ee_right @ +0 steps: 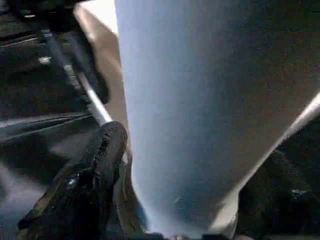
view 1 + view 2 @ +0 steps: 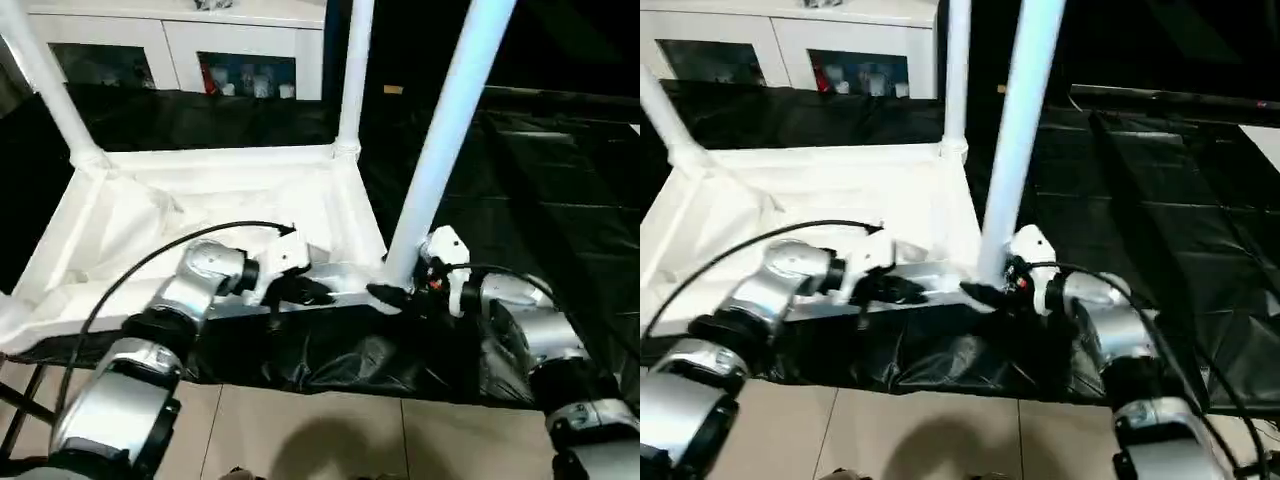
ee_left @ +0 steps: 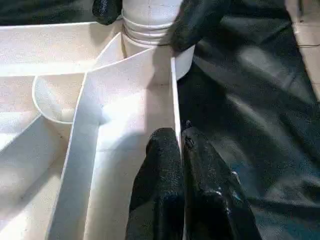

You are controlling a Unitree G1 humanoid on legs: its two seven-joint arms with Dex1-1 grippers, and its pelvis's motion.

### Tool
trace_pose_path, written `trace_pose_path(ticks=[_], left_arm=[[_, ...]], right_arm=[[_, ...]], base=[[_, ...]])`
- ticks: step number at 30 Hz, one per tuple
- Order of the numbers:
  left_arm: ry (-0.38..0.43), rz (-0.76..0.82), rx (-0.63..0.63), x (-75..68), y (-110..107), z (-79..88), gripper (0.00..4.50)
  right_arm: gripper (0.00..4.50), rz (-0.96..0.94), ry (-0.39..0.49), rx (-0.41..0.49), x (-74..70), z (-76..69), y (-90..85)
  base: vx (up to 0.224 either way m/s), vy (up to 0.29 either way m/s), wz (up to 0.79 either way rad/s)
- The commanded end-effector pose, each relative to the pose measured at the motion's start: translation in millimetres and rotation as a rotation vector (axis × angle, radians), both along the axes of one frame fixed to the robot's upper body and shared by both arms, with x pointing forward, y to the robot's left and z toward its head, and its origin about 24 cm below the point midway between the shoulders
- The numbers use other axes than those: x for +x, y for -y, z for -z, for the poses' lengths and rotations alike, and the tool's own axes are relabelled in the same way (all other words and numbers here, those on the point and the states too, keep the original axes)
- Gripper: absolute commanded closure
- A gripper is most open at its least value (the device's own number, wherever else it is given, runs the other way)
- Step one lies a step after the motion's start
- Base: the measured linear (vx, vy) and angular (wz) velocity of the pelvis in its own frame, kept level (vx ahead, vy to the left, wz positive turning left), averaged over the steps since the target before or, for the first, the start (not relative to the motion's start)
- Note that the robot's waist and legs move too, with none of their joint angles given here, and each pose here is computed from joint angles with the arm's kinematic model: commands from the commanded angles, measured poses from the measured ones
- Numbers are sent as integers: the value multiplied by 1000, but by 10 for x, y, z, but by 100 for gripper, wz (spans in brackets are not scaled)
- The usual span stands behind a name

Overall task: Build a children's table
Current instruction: Rotate leg to tighten

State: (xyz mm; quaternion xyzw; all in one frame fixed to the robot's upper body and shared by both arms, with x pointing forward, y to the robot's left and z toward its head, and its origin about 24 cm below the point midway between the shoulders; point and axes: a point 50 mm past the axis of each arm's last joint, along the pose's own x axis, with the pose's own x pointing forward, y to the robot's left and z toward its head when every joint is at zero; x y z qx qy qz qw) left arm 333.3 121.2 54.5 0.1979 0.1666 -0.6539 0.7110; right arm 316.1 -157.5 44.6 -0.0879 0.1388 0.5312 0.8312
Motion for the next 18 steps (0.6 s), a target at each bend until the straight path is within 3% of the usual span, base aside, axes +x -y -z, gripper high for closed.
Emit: trace_pose_path(ticks=[1,6,11,18], left_arm=[[16,86,-21,10,139,-95,450],[1,143,7,-16,93,-91,450],[-7,156,18,-27,69,-79,450],[17,94,19,1,97,-51,450]], right_arm=[[112,-127,26,4,9,-88,-177],[129,-174,10,-17,-1,-79,-170],[177,-187,1,-12,-14,-64,-187],[187,-139,-5,52,-62,-35,-219]], base=[[0,0,0],[0,0,0],[0,0,0],[0,0,0]])
